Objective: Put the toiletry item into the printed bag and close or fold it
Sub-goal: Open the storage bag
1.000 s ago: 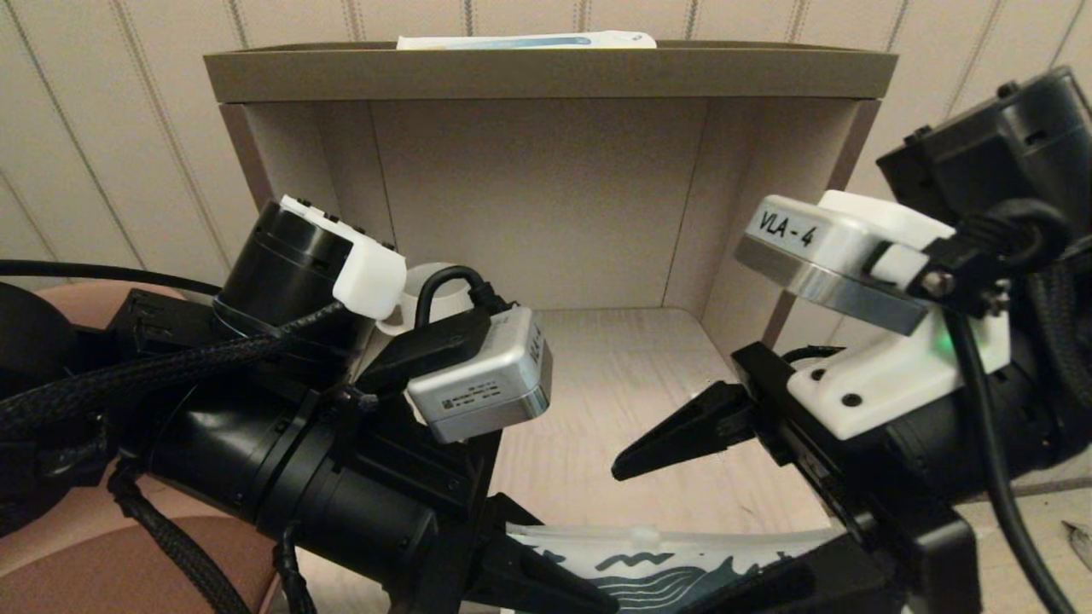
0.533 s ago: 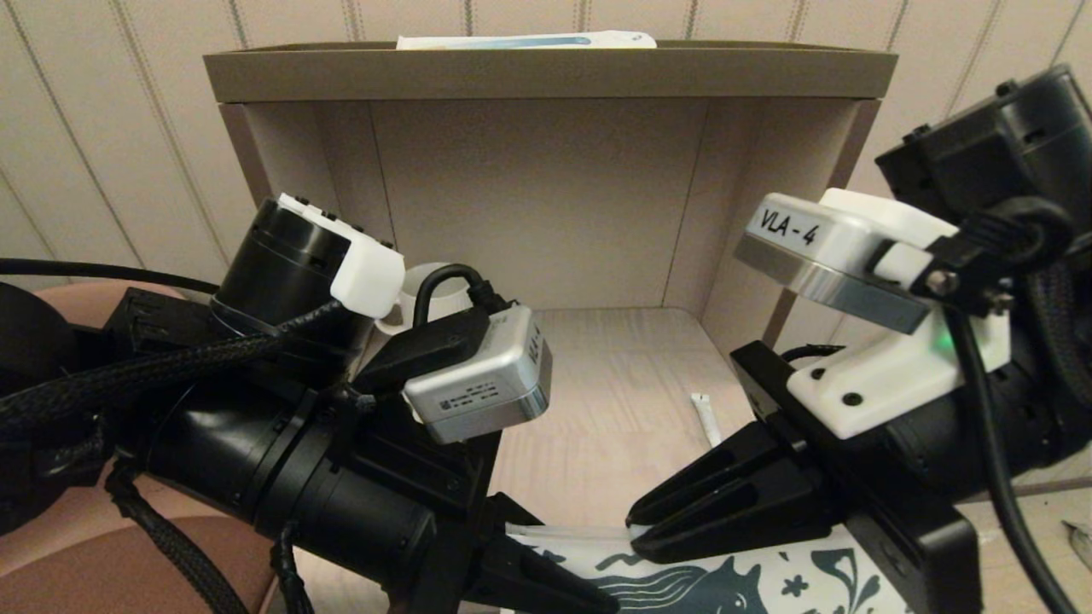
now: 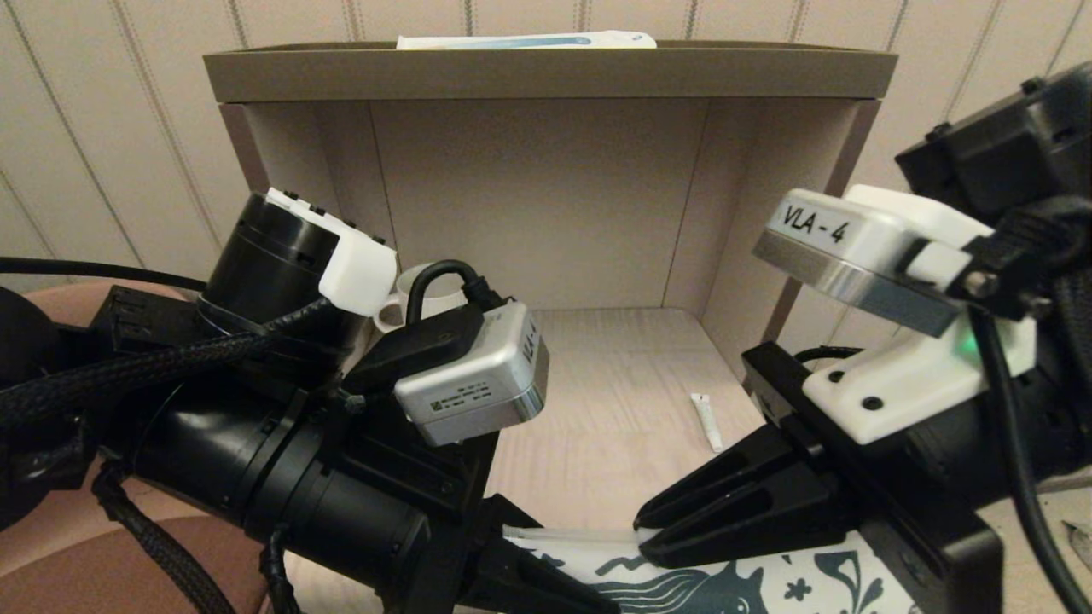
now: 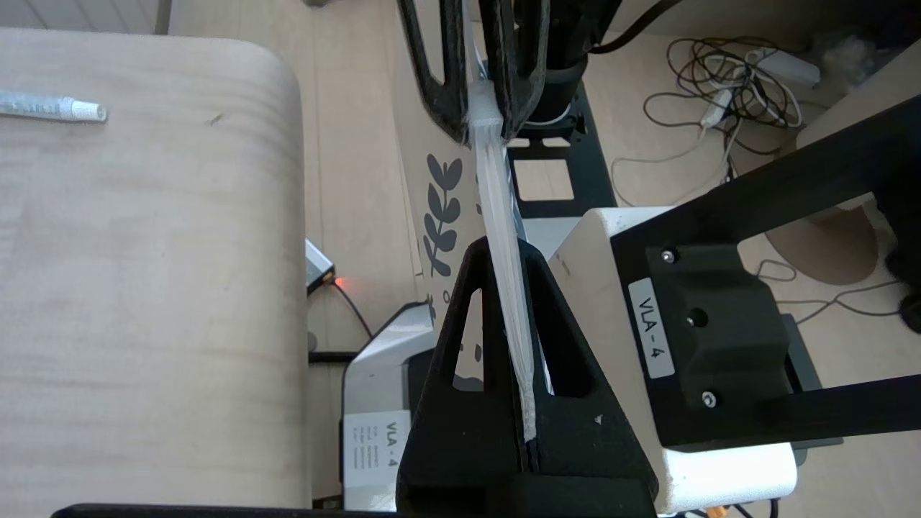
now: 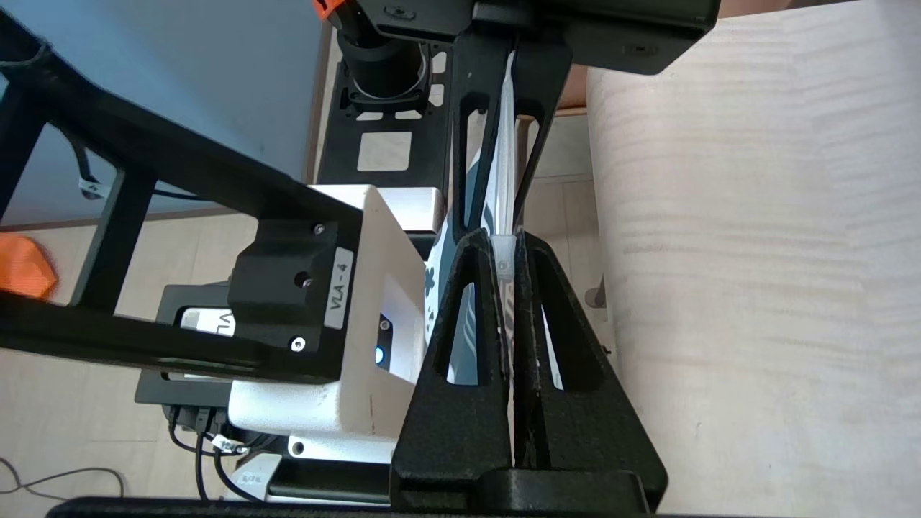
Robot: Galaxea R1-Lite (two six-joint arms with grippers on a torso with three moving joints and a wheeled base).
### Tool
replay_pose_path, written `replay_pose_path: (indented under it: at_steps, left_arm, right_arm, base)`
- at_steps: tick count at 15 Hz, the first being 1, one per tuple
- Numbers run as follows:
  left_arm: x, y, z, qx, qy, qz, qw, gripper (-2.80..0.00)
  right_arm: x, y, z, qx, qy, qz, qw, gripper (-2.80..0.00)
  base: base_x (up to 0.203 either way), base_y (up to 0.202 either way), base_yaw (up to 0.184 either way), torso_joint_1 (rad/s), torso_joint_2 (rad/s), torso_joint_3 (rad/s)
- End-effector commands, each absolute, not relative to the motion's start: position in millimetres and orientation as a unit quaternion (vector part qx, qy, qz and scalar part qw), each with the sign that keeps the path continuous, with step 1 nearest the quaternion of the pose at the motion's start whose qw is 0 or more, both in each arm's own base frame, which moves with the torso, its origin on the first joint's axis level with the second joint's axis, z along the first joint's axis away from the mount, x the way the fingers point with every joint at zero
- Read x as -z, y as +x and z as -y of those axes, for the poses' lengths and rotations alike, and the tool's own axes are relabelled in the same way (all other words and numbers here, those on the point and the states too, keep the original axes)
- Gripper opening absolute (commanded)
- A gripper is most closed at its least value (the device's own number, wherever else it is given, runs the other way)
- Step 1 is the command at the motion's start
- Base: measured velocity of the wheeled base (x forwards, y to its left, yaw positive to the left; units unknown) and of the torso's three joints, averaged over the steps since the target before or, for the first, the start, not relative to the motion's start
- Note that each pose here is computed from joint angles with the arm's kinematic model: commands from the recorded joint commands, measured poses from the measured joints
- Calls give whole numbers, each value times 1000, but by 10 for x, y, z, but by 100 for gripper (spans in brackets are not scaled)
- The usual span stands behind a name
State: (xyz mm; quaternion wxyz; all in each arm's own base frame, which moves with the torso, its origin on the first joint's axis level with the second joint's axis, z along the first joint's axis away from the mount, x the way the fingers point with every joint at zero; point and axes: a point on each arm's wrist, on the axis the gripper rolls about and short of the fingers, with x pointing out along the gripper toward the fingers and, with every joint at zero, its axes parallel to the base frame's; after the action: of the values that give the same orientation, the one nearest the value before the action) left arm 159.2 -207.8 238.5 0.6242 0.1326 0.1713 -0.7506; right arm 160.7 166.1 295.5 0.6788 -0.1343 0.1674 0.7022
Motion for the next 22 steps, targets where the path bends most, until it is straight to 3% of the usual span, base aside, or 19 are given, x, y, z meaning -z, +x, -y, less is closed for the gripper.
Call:
replay_pose_path:
  at_steps: [1, 5, 22]
  left_arm:
    - [-2418, 1583, 2068, 753, 132, -164, 623, -280]
    - [-2431, 1583, 2055, 751, 132, -163, 626, -280]
    - [-2430, 1601, 2029, 748, 131, -162, 630, -280]
  right_arm:
    - [-2956, 1565, -1619, -703, -134, -166, 678, -280]
    - [-2973, 1479, -1501, -698, -135, -159, 685, -280]
    - [-2841, 1136, -637, -580, -126, -147, 791, -280]
  base:
    - [0, 0, 0, 0, 0, 0]
    - [0, 0, 0, 0, 0, 0]
    - [0, 0, 0, 0, 0, 0]
